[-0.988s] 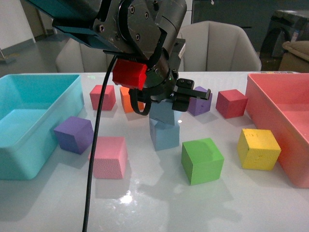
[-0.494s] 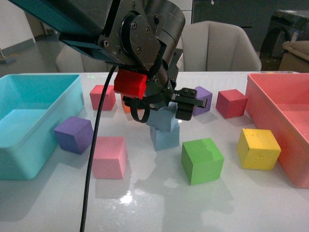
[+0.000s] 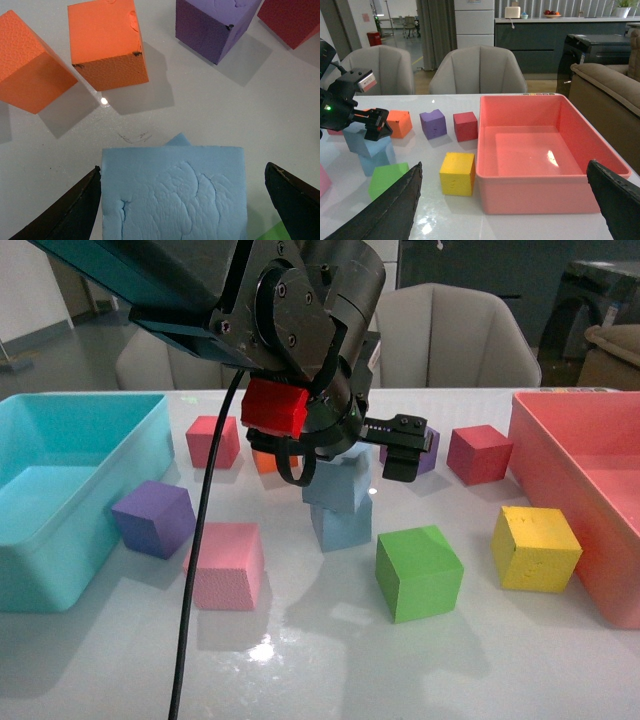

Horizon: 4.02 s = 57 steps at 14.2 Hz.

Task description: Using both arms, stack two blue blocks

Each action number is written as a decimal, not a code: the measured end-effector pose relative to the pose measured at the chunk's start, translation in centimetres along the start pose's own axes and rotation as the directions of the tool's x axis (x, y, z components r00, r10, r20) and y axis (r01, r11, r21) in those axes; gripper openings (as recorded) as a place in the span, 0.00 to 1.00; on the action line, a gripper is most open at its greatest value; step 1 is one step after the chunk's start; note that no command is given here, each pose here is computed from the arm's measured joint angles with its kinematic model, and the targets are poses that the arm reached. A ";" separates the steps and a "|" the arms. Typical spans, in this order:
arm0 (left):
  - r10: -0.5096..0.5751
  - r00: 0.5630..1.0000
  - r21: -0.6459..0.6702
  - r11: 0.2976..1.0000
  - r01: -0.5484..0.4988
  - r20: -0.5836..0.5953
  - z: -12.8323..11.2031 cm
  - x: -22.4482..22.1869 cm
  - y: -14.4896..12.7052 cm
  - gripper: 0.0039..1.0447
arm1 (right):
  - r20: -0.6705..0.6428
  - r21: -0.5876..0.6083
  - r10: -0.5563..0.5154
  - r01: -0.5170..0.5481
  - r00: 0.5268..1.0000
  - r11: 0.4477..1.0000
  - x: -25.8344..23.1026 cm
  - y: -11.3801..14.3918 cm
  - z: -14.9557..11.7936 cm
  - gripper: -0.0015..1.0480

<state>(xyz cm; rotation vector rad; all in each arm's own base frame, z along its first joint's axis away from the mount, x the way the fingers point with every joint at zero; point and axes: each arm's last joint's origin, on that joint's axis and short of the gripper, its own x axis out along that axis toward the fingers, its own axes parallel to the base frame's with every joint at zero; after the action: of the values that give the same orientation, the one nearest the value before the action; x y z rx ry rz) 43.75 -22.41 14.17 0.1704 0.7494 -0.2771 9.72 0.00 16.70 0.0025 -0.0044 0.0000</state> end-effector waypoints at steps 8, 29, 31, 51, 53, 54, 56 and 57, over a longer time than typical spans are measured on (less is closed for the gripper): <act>0.002 0.916 0.027 1.000 -0.013 0.400 3.4 -12.2 0.2 0.94 | 0.000 0.000 0.000 0.000 1.000 1.000 0.0 0.0 0.0 0.94; 0.309 0.706 -0.249 0.949 -0.192 0.637 -21.8 -26.8 11.4 0.01 | 0.000 0.000 0.000 0.000 1.000 1.000 0.0 0.0 0.0 0.94; 0.310 0.706 -0.250 0.949 -0.191 0.637 -22.5 -27.3 12.2 0.01 | 0.000 0.000 0.000 0.000 1.000 1.000 0.0 0.0 0.0 0.94; 0.306 0.702 -0.249 0.950 -0.186 0.643 -25.8 -29.6 10.9 0.01 | 0.001 0.000 0.000 0.000 1.000 1.000 0.0 0.0 0.0 0.94; 0.306 0.699 -0.249 0.951 -0.186 0.646 -25.8 -29.6 10.9 0.07 | 0.001 0.000 0.000 0.000 1.000 1.000 0.0 0.0 0.0 0.94; 0.306 0.699 -0.249 0.951 -0.186 0.647 -25.8 -29.6 10.9 0.21 | 0.001 0.000 0.000 0.000 1.000 1.000 0.0 0.0 0.0 0.94; 0.306 0.699 -0.249 0.951 -0.186 0.647 -25.8 -29.6 10.9 0.44 | 0.000 0.000 0.000 0.000 1.000 1.000 0.0 0.0 0.0 0.94; 0.306 0.699 -0.249 0.951 -0.186 0.647 -25.8 -29.6 10.9 0.56 | 0.001 0.000 0.000 0.000 1.000 1.000 0.0 0.0 0.0 0.94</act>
<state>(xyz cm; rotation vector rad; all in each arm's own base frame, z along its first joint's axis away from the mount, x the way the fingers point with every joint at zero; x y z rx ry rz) 9.75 -0.02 16.64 0.0002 0.0006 -0.0019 9.72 0.00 16.72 0.0025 -0.0051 0.0000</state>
